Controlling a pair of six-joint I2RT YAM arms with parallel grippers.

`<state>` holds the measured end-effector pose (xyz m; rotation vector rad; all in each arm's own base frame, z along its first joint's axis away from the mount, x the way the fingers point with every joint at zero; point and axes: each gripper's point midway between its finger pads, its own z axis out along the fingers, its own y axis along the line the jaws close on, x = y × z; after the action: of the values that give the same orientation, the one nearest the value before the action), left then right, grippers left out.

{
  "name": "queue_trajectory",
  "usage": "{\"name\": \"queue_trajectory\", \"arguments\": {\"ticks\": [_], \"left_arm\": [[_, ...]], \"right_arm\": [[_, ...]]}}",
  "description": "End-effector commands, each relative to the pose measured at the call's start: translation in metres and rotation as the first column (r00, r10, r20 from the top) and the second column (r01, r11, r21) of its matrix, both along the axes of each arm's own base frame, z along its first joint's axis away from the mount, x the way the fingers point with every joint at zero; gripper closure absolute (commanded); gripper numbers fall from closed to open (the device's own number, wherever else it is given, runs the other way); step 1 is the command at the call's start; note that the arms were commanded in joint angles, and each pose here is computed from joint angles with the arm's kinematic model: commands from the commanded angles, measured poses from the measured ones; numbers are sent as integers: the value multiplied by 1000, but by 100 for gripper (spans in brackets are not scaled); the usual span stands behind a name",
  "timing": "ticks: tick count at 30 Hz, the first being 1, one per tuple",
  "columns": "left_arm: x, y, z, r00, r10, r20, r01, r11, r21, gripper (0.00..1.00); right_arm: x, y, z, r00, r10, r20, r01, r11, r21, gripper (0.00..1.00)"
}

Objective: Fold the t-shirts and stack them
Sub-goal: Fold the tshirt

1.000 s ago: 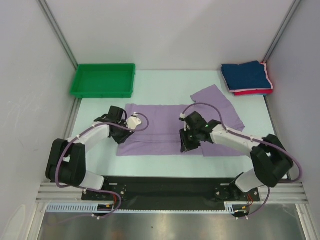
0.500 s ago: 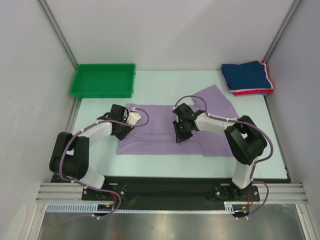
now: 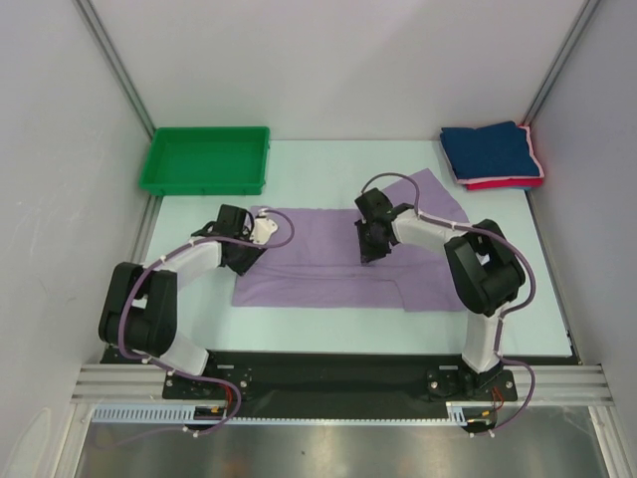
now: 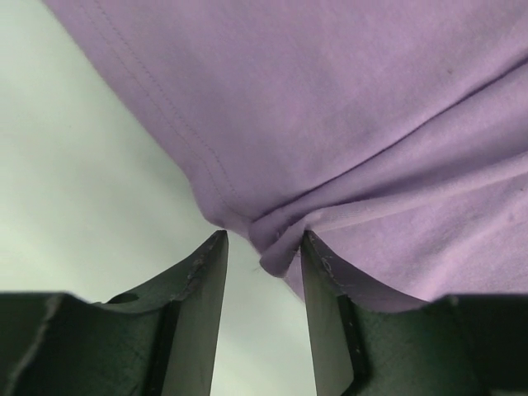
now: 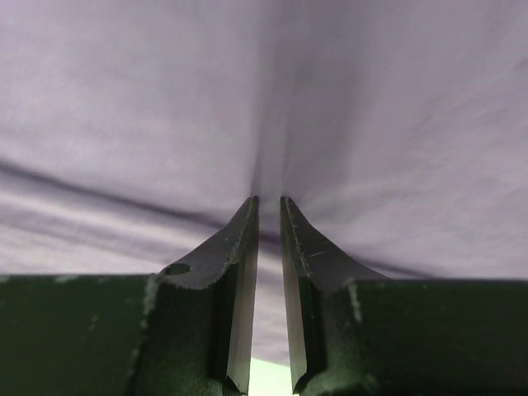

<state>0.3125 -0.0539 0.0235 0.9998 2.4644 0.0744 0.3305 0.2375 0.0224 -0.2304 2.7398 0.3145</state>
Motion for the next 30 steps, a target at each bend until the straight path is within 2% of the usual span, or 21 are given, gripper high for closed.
{"name": "queue_trajectory", "arguments": {"ticks": [1, 4, 7, 8, 9, 12, 14, 19, 28, 30], "left_arm": [[28, 4, 22, 995, 47, 91, -46, 999, -15, 54], [33, 11, 31, 991, 68, 115, -68, 998, -6, 53], [30, 12, 31, 993, 57, 105, -57, 998, -2, 53], [27, 8, 29, 995, 44, 94, -43, 999, -19, 53], [22, 7, 24, 996, 36, 79, -34, 999, -26, 53], [14, 1, 20, 998, 19, 65, -16, 998, -58, 52], [13, 0, 19, 998, 10, 69, -6, 998, -65, 52], [14, -5, 17, 998, -2, 55, 7, 996, -85, 52], [13, -6, 19, 998, -4, 58, 9, 996, -88, 53], [12, -5, 19, 998, -5, 57, 10, 996, -87, 54]], "right_arm": [[24, -8, 12, 998, -12, 62, 15, 999, -42, 78], [30, -17, 39, 996, -7, 90, 11, 999, -35, 74], [18, -46, 61, 991, -49, 122, 64, 990, -124, 66], [5, -62, 60, 993, -77, 90, 92, 980, -179, 61], [-7, -79, 57, 990, -115, 83, 132, 962, -240, 60], [-50, -98, 48, 985, -174, 19, 173, 949, -263, 57], [-63, -96, 46, 983, -181, 15, 180, 957, -229, 55], [-67, -86, 26, 989, -146, -13, 140, 969, -205, 57], [-54, -89, -6, 991, -130, -31, 118, 958, -263, 63], [-52, -88, -9, 991, -132, -29, 120, 955, -271, 69]]}}
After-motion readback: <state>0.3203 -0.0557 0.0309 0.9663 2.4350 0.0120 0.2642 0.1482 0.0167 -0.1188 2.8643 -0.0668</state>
